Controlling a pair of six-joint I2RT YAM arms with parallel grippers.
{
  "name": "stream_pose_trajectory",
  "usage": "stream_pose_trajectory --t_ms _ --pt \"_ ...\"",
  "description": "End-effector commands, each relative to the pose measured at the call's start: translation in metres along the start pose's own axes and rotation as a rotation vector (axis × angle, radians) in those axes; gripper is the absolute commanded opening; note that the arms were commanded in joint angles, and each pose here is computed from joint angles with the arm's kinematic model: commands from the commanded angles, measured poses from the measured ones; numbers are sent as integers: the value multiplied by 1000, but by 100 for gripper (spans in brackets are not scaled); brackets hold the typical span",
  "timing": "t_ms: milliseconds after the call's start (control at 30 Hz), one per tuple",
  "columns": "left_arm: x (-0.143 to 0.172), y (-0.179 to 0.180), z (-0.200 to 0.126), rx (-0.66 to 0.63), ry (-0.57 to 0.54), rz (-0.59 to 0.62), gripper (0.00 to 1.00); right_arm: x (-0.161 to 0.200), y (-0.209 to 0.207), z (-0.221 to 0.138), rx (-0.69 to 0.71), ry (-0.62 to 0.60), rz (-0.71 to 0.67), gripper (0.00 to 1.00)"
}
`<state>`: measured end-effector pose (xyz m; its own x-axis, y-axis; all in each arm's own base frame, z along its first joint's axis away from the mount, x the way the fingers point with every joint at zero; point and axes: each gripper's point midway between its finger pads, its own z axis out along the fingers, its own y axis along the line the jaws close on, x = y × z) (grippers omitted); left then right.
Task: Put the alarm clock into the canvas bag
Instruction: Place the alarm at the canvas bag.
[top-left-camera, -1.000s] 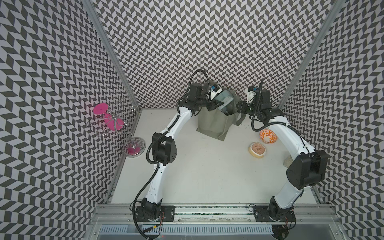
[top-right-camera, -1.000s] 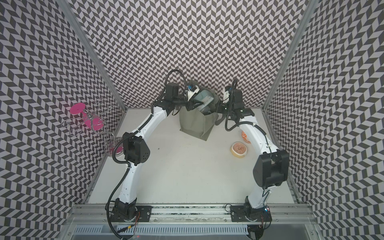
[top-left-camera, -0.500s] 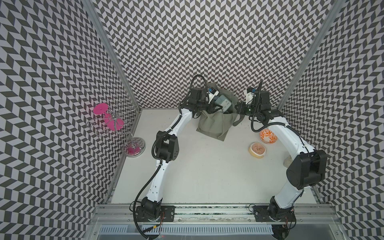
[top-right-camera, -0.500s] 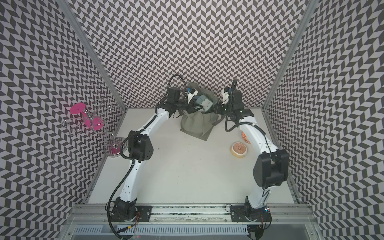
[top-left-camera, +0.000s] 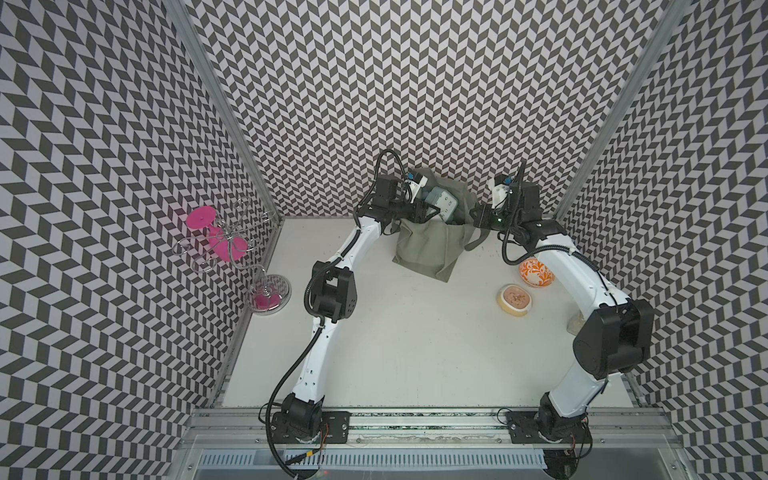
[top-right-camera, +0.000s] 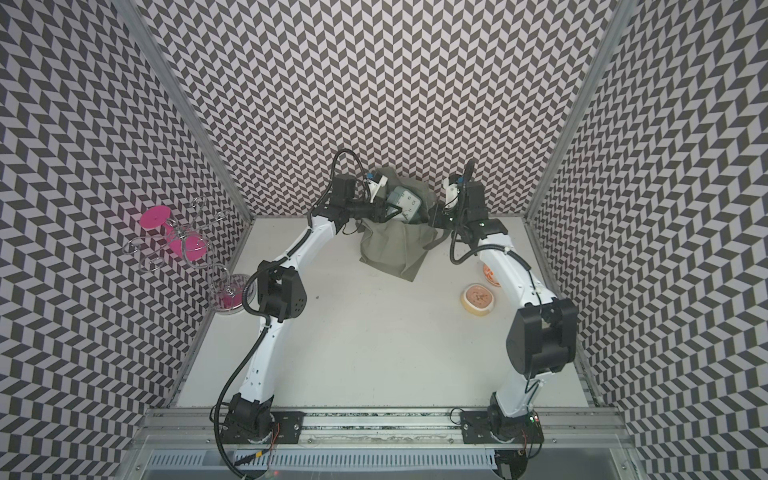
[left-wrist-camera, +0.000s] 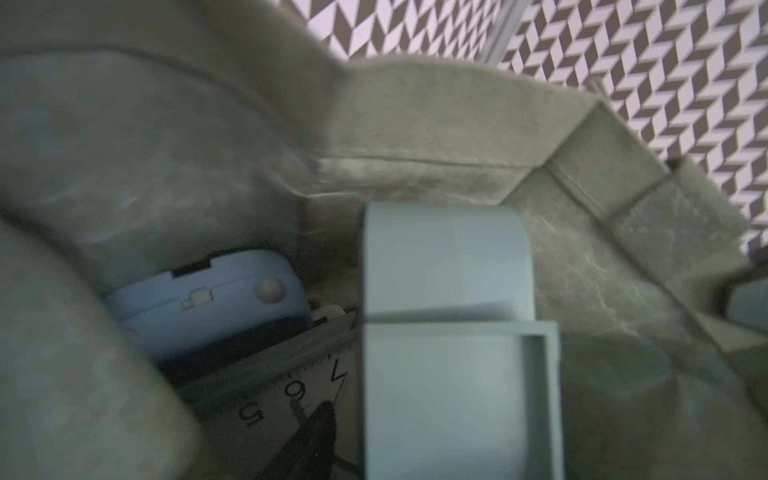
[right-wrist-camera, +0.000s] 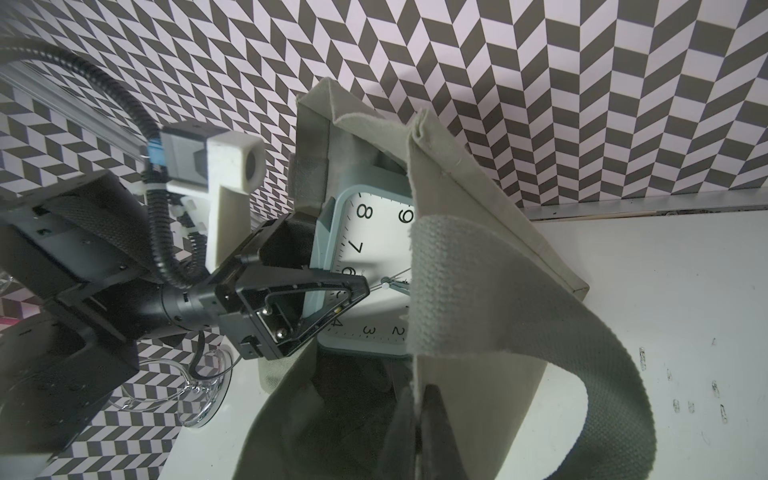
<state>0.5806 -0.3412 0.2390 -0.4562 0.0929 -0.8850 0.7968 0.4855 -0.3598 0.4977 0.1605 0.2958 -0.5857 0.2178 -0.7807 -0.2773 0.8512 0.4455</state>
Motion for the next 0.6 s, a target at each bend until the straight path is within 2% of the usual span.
stream_pose_trajectory --t_ms 0,100,167,333,567 --pt "-1 20 -13 -102 6 -9 77 -47 31 -32 -80 -170 -65 0" --pt "-38 5 -33 -127 -62 44 86 -50 30 -33 -74 -178 -63 0" --pt "-61 -9 -49 -136 -101 77 98 -51 31 -33 -72 -182 -63 0" --pt "-96 -35 -86 -196 -169 133 99 -53 31 -32 -72 -182 -59 0" --pt "-109 -27 -135 -443 -228 134 99 -56 34 -39 -76 -196 -62 0"
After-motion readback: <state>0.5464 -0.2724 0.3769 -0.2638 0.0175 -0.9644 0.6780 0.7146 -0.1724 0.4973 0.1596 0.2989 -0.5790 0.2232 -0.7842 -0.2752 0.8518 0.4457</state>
